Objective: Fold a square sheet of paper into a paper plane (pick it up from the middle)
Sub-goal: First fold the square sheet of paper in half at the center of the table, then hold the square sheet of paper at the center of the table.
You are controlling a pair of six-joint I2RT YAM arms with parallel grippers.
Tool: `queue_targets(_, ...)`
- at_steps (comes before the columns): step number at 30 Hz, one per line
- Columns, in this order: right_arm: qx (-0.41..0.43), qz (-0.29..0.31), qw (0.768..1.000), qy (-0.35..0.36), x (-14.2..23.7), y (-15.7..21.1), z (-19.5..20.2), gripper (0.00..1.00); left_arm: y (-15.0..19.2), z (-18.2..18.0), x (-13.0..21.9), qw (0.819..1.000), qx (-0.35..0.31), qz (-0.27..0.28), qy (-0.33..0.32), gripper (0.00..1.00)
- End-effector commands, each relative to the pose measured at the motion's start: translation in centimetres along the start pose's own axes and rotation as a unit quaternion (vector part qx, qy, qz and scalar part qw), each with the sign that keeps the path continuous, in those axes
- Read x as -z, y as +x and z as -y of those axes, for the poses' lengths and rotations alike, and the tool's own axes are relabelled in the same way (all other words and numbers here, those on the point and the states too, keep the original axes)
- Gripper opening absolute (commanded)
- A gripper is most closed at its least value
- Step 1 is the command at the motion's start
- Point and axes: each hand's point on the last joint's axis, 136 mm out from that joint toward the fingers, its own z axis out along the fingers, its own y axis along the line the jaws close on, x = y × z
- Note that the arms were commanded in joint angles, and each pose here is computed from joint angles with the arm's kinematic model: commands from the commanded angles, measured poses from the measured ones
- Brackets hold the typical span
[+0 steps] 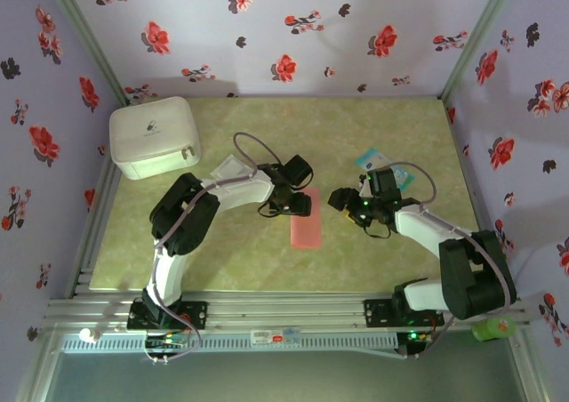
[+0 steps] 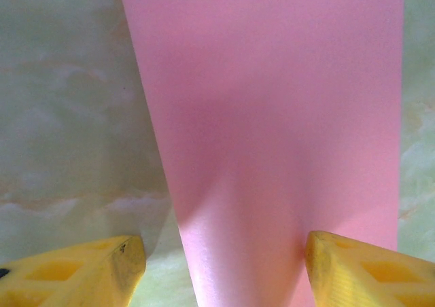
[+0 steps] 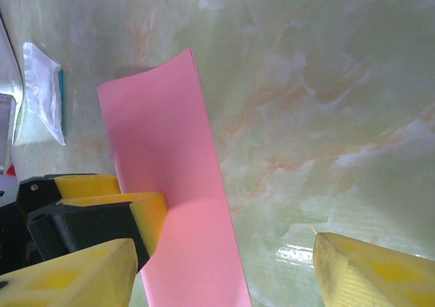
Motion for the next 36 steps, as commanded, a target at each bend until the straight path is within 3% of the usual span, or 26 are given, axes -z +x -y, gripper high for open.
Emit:
queue_targets(1,0.016,-0.008,1.0,-0.015,-0.3,0.1,-0.9,0.69,1.8,-2.7,-4.7,0.999,-0.007,-0.027,-0.044,0.67)
queue_targets(4,0.019,-0.016,0.999,-0.023,-0.5,0.3,-1.2,0.62,1.9,-2.7,-4.7,0.999,-0.007,-0.028,-0.044,0.67)
queue_targets(11,0.031,-0.043,0.998,-0.016,-1.8,1.1,-1.8,0.15,1.9,-2.7,-4.7,0.999,-0.006,-0.029,-0.044,0.67)
queue_targets(14,0.03,-0.055,0.998,-0.01,-2.5,1.4,-1.7,0.02,2.0,-2.8,-4.8,0.999,-0.006,-0.029,-0.045,0.67)
queue_targets(36,0.054,-0.101,0.993,-0.009,-6.0,2.8,-3.2,0.0,2.4,-3.0,-5.1,0.998,-0.004,-0.031,-0.048,0.67)
